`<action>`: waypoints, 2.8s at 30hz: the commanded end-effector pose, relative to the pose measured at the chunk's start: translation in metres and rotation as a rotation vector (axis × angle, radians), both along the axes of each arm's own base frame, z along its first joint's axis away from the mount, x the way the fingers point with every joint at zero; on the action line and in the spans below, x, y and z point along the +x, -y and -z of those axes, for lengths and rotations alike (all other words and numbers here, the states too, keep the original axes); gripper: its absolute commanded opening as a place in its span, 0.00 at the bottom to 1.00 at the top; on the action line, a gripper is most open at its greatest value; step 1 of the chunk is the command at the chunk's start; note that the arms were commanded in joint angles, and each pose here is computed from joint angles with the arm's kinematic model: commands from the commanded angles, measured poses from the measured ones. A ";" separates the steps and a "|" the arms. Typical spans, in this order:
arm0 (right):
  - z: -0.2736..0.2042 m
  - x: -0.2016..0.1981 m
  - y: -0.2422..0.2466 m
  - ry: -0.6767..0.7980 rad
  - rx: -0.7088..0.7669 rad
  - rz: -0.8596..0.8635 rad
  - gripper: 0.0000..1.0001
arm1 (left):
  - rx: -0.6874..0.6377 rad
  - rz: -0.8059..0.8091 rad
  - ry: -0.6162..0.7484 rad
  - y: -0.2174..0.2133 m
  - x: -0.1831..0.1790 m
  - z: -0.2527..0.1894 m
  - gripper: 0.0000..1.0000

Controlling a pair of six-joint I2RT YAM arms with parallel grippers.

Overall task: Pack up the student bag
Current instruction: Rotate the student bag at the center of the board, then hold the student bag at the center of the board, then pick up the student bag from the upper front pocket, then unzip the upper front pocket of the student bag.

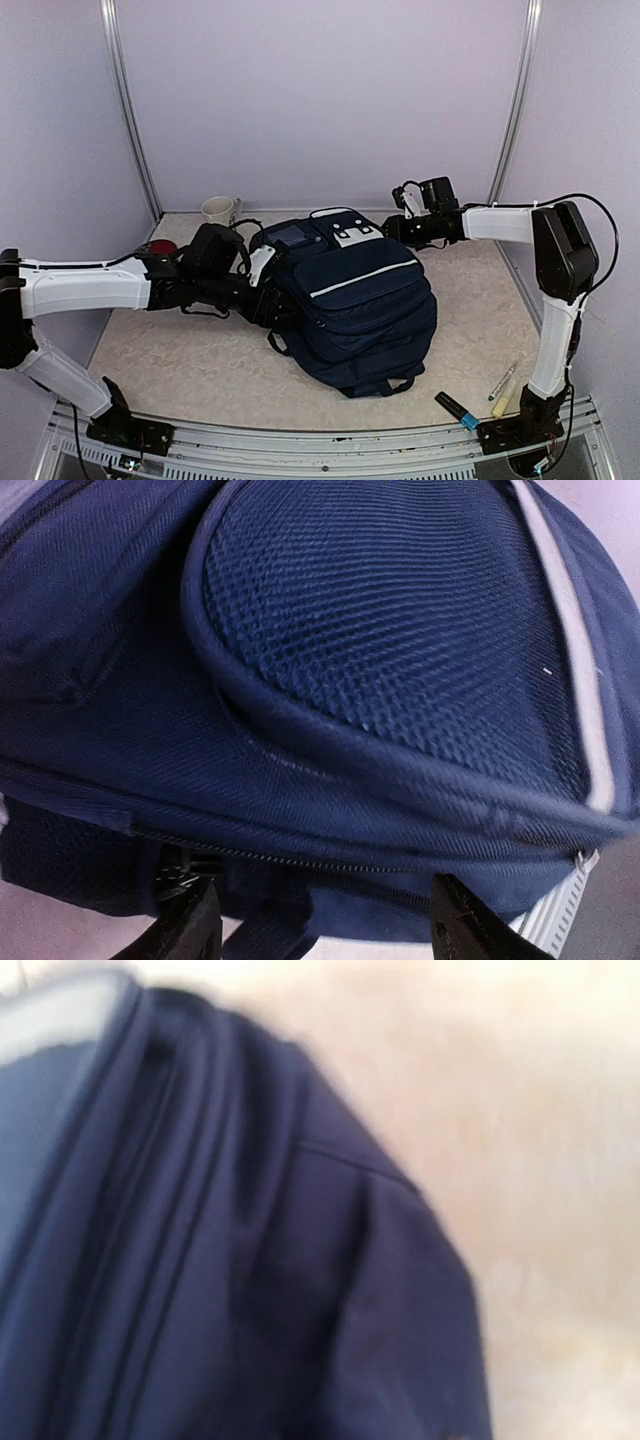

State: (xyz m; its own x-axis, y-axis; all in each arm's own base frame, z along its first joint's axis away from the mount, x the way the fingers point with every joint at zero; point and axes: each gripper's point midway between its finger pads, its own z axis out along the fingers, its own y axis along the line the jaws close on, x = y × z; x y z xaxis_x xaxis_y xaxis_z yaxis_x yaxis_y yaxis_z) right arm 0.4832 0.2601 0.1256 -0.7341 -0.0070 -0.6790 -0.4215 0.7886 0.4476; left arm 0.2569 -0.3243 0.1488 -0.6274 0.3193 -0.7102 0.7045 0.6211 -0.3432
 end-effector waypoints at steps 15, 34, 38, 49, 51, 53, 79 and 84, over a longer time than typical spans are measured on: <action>-0.038 -0.126 0.028 -0.048 0.182 -0.191 0.48 | -0.024 0.062 0.491 0.061 0.077 -0.157 0.79; -0.070 -0.227 -0.025 0.045 0.104 -0.478 0.45 | 0.155 0.377 0.417 0.131 0.056 -0.060 0.99; -0.066 -0.237 -0.026 0.097 0.092 -0.566 0.42 | 0.190 0.373 0.400 0.133 0.062 -0.045 0.99; -0.049 -0.246 -0.011 0.067 0.212 -0.678 0.44 | 0.221 0.294 0.351 0.110 0.078 -0.023 0.99; -0.040 -0.249 -0.006 0.053 0.218 -0.669 0.47 | 0.221 0.283 0.349 0.107 0.080 -0.022 0.99; -0.038 -0.253 -0.005 0.062 0.227 -0.678 0.49 | 0.225 0.279 0.351 0.105 0.081 -0.021 0.99; -0.021 -0.245 -0.033 0.070 0.226 -0.740 0.11 | 0.245 0.280 0.386 0.105 0.077 -0.023 0.99; -0.026 -0.259 -0.024 0.095 0.171 -0.684 0.00 | 0.234 0.267 0.399 0.106 0.081 -0.028 0.99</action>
State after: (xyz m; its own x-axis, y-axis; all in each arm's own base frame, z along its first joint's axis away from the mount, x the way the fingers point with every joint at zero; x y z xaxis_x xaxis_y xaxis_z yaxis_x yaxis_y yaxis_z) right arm 0.2402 0.2856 0.1426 -0.5664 -0.3297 -0.7553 -0.8241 0.2345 0.5157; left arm 0.3341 -0.4426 0.1815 -0.1909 0.5830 -0.7897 0.9117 0.4034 0.0774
